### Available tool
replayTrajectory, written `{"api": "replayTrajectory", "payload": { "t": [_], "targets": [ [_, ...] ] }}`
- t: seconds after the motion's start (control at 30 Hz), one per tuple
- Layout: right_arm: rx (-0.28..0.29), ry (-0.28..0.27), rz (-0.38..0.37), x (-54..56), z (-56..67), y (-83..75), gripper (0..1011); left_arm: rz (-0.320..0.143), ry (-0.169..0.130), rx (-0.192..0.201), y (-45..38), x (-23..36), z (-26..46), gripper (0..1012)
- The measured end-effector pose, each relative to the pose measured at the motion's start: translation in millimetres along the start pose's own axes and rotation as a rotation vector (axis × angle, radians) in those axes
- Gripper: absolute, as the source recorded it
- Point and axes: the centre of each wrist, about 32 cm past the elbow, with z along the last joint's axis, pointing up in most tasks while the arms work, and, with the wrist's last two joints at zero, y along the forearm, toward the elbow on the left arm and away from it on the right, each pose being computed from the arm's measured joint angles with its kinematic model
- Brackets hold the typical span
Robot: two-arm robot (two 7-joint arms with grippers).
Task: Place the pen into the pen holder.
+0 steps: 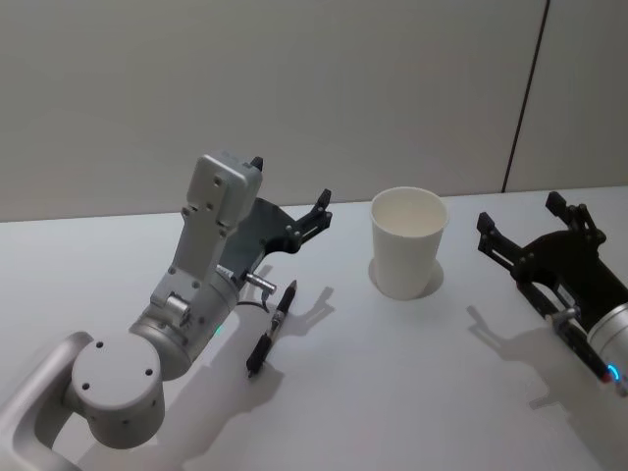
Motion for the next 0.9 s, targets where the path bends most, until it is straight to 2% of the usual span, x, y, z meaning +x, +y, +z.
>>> {"api": "replayTrajectory", "payload": {
  "t": [0.9],
  "targets": [
    [0.0,0.0,0.0,0.0,0.0,0.0,1001,0.0,0.0,0.0,0.0,0.0,0.0,1001]
  ]
}}
